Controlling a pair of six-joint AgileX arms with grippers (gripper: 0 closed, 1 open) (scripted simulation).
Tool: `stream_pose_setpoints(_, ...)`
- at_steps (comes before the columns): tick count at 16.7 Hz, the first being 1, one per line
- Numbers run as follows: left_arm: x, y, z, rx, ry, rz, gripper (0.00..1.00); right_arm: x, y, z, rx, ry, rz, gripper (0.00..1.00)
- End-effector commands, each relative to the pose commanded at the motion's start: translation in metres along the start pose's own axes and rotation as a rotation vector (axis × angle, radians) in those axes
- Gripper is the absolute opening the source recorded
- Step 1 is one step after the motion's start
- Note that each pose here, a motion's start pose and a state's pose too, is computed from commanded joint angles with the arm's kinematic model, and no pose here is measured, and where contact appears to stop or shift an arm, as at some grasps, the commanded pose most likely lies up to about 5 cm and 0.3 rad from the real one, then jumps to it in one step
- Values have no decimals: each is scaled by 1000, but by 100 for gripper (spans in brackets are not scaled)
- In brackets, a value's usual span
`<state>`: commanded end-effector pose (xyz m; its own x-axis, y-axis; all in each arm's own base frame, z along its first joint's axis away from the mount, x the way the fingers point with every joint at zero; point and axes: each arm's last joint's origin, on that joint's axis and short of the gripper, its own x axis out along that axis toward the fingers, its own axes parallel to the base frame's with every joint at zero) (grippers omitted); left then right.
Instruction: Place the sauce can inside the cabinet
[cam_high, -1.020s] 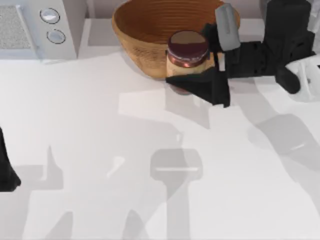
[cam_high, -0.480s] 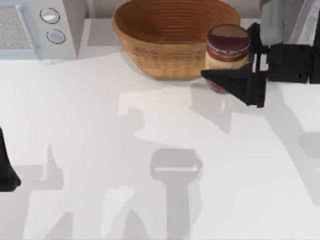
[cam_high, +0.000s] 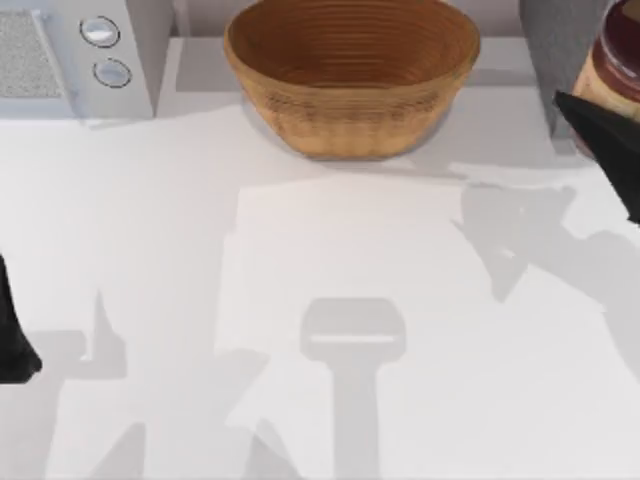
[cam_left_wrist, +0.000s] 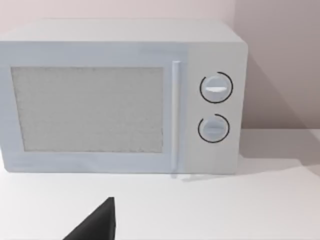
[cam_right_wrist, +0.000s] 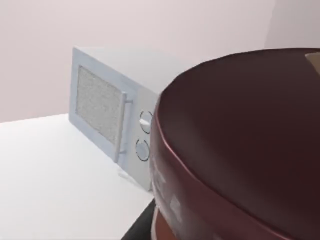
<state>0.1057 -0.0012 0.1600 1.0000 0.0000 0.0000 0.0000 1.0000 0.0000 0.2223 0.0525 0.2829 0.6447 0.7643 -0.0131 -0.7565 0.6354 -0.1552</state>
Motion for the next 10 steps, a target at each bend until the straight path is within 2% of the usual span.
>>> stream_pose_setpoints(6,0,0,0,0,0,0,100,-60,37,-6,-18,-40,-300,0)
stream_pose_setpoints(8,0,0,0,0,0,0,100,-82,53,-15,-23,-75,-427,0)
stream_pose_setpoints(10,0,0,0,0,0,0,100,-98,65,-38,0,-76,-570,0)
